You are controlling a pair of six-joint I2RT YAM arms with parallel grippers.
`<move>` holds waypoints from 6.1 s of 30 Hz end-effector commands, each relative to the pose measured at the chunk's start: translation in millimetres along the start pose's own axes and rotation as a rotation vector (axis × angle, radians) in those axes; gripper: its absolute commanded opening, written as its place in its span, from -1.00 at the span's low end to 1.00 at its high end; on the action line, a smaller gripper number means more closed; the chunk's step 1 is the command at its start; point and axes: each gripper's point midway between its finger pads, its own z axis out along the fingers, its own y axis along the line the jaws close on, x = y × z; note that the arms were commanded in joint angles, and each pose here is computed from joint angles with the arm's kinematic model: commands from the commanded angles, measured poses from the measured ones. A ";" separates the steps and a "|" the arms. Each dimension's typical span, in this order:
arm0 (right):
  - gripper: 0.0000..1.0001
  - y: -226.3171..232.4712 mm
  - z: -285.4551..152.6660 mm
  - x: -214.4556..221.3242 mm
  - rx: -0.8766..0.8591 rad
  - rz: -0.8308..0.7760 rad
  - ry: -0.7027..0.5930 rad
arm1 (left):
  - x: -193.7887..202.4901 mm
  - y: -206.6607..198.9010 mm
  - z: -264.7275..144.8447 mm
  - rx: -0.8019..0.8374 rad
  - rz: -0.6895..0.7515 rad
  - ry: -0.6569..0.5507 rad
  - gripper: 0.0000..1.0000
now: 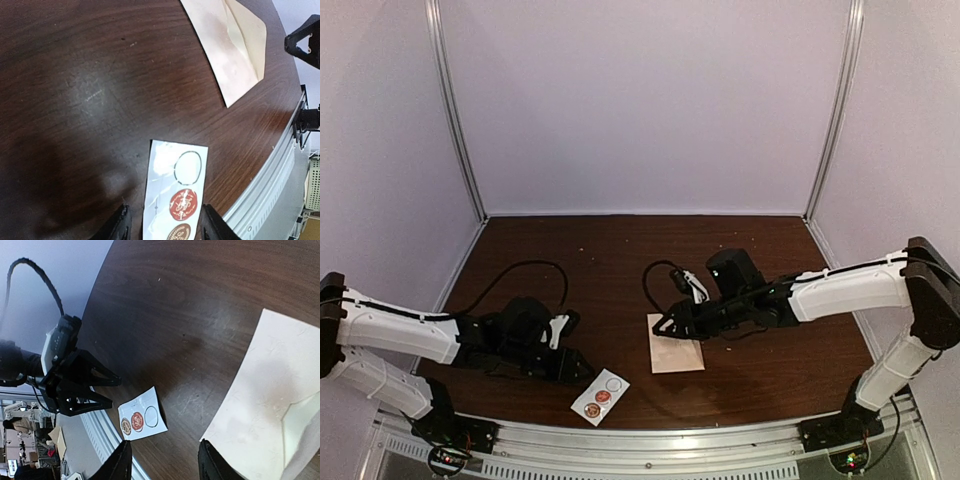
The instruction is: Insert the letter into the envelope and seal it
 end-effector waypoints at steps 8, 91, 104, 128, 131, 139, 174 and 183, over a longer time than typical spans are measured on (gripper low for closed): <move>-0.13 64.7 70.6 57.8 -0.193 -0.033 0.149 | 6.6 -4.4 -7.8 0.040 0.001 0.019 -0.02; -0.13 26.7 88.2 18.5 -0.076 0.078 0.076 | 1.1 15.9 13.0 0.115 -0.129 0.003 0.03; -0.16 21.4 81.8 18.1 -0.039 0.102 0.058 | 7.7 -11.2 30.9 0.203 -0.089 0.058 0.02; -0.37 -1.1 85.5 28.7 0.010 0.181 0.053 | -61.4 -34.4 22.6 0.212 0.006 -0.113 -0.07; -0.44 -1.3 88.6 28.8 0.002 0.187 0.054 | -68.8 -36.7 27.5 0.217 0.023 -0.117 -0.10; -0.51 -2.3 98.3 30.3 -0.007 0.193 0.071 | -72.1 -34.9 42.0 0.229 0.029 -0.105 -0.14; -0.77 -1.6 109.8 29.2 -0.033 0.212 0.076 | -39.7 8.5 62.6 0.119 -0.064 -0.022 -0.60; -0.77 -4.2 114.7 35.2 -0.037 0.220 0.096 | -38.1 9.1 63.3 0.119 -0.067 -0.016 -0.64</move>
